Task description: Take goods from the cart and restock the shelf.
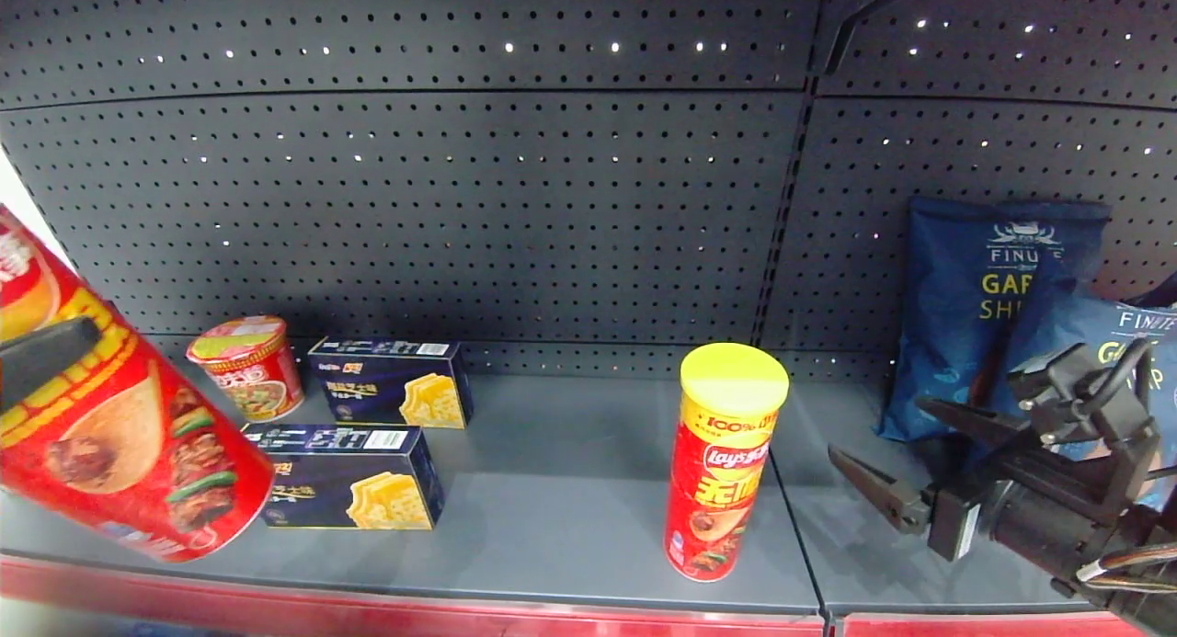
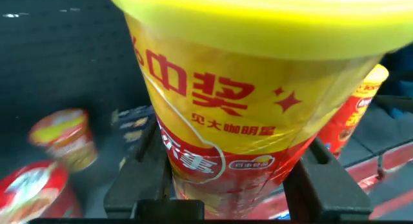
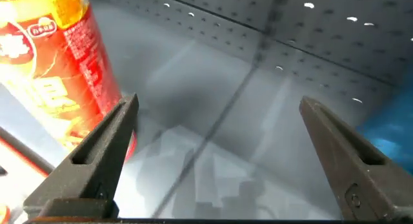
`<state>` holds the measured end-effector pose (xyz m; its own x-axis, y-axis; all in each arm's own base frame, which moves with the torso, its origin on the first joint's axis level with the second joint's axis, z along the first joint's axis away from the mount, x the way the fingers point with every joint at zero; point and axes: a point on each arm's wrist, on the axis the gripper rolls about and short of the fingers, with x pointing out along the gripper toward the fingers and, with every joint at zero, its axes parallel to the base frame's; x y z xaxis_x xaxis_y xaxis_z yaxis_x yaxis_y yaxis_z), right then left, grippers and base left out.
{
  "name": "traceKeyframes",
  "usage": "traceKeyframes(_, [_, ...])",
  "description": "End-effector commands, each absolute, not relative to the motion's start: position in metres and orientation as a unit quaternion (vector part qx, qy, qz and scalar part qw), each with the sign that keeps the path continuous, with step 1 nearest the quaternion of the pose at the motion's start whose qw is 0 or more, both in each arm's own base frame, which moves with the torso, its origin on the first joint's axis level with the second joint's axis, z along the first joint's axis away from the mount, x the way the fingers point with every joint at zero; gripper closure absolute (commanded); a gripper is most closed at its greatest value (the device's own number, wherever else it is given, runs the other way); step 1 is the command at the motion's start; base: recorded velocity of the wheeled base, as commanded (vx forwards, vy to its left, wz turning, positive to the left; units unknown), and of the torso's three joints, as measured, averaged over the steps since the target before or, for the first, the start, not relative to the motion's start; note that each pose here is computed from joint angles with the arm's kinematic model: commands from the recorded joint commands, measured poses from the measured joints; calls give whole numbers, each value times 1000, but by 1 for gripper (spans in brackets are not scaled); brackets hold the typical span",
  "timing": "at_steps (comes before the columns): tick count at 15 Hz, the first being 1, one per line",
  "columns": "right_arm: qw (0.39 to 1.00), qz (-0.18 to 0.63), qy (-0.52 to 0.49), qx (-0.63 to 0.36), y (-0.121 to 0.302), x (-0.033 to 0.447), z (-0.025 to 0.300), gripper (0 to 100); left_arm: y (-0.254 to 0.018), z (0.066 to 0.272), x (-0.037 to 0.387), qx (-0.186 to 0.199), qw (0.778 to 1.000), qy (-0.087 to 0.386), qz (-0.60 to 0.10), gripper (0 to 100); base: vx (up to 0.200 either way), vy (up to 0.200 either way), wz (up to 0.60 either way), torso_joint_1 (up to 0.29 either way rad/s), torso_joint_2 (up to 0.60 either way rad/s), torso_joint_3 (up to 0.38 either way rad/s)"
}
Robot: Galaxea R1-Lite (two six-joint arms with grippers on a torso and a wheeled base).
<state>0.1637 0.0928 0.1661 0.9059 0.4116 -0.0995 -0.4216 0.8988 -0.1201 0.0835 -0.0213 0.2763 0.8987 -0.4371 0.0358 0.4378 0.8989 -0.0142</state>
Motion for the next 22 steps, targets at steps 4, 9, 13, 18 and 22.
traceKeyframes(4, [978, 203, -23, -51, 82, 149, 191, 0, -54, 267, 142, -13, 956, 43, -289, 100, 0, 0, 0, 0, 0, 0])
traceKeyframes(9, [977, 194, 50, -78, 57, 104, 173, 0, -106, 243, 204, -7, 935, 71, -348, 100, 0, 0, 0, 0, 0, 0])
traceKeyframes(13, [978, 188, 41, -75, 52, 98, 169, 0, -138, 232, 234, -4, 928, 77, -365, 100, 0, 0, 0, 0, 0, 0])
traceKeyframes(18, [981, 168, 43, -87, 49, 90, 163, 0, -161, 227, 247, -1, 923, 79, -377, 100, 0, 0, 0, 0, 0, 0])
traceKeyframes(22, [980, 169, 48, -89, 43, 80, 151, 0, -162, 227, 249, -1, 923, 78, -376, 100, 0, 0, 0, 0, 0, 0])
